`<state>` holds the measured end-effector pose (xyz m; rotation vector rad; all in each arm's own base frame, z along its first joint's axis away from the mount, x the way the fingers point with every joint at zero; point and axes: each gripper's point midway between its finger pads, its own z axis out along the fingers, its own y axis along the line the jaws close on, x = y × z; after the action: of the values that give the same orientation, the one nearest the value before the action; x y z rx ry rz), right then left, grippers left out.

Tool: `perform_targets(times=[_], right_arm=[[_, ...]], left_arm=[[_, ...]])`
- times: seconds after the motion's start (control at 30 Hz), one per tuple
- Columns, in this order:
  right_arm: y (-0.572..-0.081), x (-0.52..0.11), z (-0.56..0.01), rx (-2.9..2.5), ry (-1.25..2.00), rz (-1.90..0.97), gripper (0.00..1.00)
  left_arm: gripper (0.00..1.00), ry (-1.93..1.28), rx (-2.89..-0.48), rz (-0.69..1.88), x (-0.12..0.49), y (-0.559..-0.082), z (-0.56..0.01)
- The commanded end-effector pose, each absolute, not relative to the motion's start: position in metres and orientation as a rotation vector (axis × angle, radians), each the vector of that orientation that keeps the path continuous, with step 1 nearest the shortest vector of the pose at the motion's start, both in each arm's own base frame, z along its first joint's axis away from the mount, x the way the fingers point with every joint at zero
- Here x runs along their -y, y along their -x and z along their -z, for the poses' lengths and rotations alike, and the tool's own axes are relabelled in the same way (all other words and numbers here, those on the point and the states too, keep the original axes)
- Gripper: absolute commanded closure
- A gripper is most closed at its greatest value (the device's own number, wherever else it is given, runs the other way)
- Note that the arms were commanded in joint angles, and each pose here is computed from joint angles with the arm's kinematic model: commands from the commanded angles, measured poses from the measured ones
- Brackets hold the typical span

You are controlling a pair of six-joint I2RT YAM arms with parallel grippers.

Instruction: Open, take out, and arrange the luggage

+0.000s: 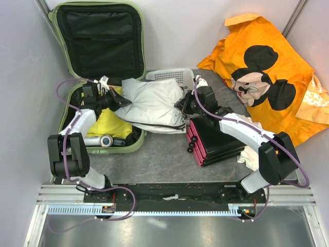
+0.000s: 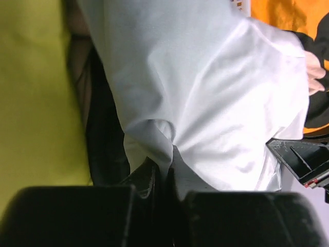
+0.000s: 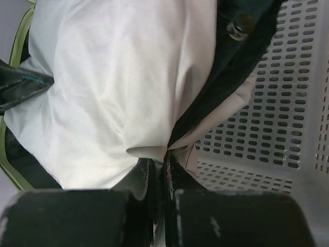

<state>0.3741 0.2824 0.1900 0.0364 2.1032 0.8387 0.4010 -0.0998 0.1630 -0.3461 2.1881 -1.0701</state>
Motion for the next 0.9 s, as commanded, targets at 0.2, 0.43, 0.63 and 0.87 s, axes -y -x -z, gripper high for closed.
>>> perform_targets(times=[0.2, 0.43, 0.63, 0.87], right_arm=[[-0.329, -0.328, -0.259, -1.824, -0.053, -1.034, 1.00], [-0.342, -0.309, -0.269, -1.741, -0.131, -0.906, 1.00], [-0.356, -0.309, -0.272, -1.716, -0.156, -0.857, 1.00], [-0.370, -0.322, -0.267, -1.729, -0.163, -0.854, 1.00]], left_arm=[[0.98, -0.229, -1.941, 0.737, 0.165, -0.465, -0.274], [0.98, -0.482, -1.858, 0.513, 0.210, -0.518, -0.278], [0.98, -0.523, -1.814, 0.471, 0.235, -0.565, -0.275], [0.98, -0.556, -1.787, 0.427, 0.256, -0.607, -0.261]])
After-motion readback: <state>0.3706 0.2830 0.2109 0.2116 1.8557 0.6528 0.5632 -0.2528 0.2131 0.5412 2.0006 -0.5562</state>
